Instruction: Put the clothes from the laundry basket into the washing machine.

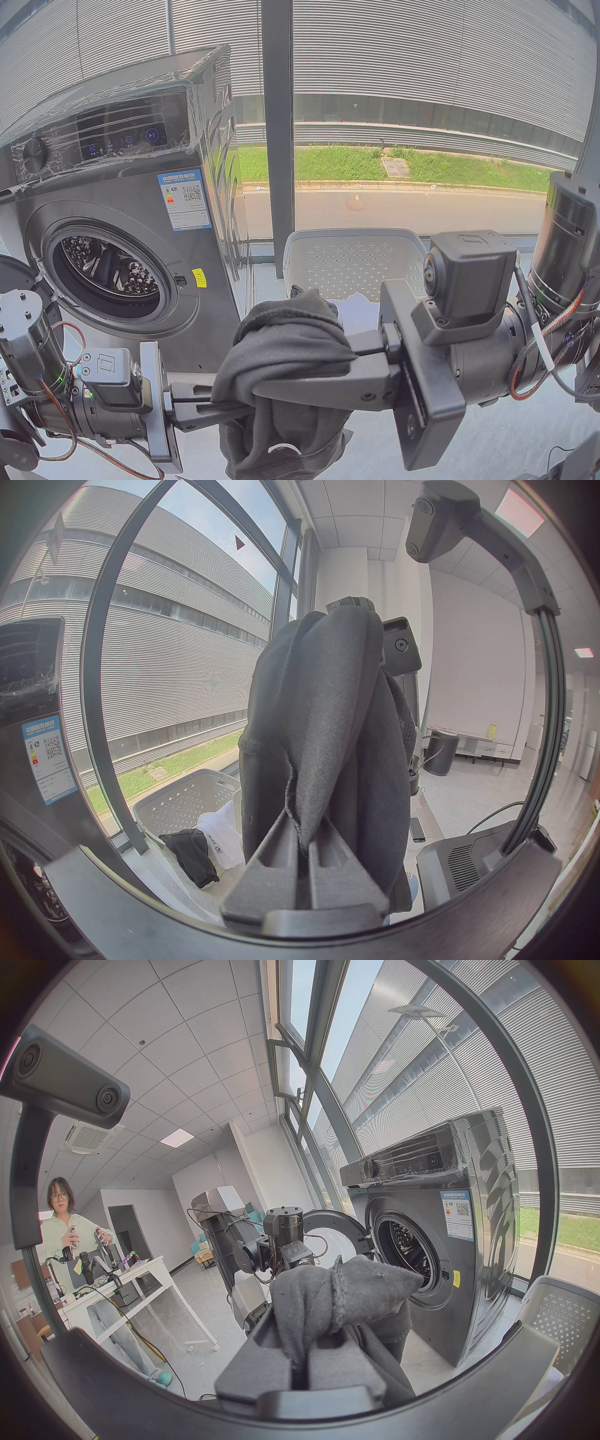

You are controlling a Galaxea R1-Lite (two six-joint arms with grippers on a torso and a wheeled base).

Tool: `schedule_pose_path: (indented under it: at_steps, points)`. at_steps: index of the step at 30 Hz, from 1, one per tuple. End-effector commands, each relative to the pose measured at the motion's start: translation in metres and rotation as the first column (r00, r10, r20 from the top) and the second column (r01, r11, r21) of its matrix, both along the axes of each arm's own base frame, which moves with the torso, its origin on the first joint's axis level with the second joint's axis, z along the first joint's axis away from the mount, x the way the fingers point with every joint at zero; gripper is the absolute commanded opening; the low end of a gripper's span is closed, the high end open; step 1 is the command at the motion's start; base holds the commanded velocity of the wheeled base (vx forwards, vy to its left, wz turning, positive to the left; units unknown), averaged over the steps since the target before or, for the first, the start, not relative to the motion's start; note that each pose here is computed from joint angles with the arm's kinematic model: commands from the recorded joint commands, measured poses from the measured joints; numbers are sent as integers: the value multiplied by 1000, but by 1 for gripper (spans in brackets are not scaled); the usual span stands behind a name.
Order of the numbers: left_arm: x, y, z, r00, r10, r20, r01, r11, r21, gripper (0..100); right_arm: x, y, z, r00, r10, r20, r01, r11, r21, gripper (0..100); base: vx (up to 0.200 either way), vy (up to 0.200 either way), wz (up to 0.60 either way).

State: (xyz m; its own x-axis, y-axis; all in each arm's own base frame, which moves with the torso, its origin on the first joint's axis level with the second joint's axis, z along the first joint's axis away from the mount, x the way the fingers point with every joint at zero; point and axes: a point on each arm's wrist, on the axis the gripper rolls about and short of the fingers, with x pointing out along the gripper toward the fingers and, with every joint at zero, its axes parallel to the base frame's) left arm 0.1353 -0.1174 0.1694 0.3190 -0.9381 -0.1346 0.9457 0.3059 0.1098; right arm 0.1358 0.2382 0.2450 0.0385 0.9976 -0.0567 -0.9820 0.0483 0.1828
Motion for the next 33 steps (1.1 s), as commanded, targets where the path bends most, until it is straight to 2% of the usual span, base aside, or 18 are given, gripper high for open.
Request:
schedule_pose_path:
  at_steps: [1,10,11,24,33]
  points:
    - [0,1,1,1000,4,5,-3,1000,-4,0,-1,0,0,1000,1,0,-1,1000,1,0,0,0,0]
    - [3,0,7,1000,5,21,-5,1000,-17,0,0,0,2,1000,1,4,-1,1000,6,0,0,0,0]
    - [3,0,7,1000,5,22,-5,1000,-17,100,0,0,2,1000,1,4,-1,1000,6,0,0,0,0]
    - [5,-4,6,1000,-4,21,4,1000,-16,100,1,3,5,1000,6,9,-6,1000,15,0,0,0,0]
    - [5,-4,7,1000,-2,28,3,1000,-22,100,-9,10,5,999,46,9,-46,999,15,0,0,0,0]
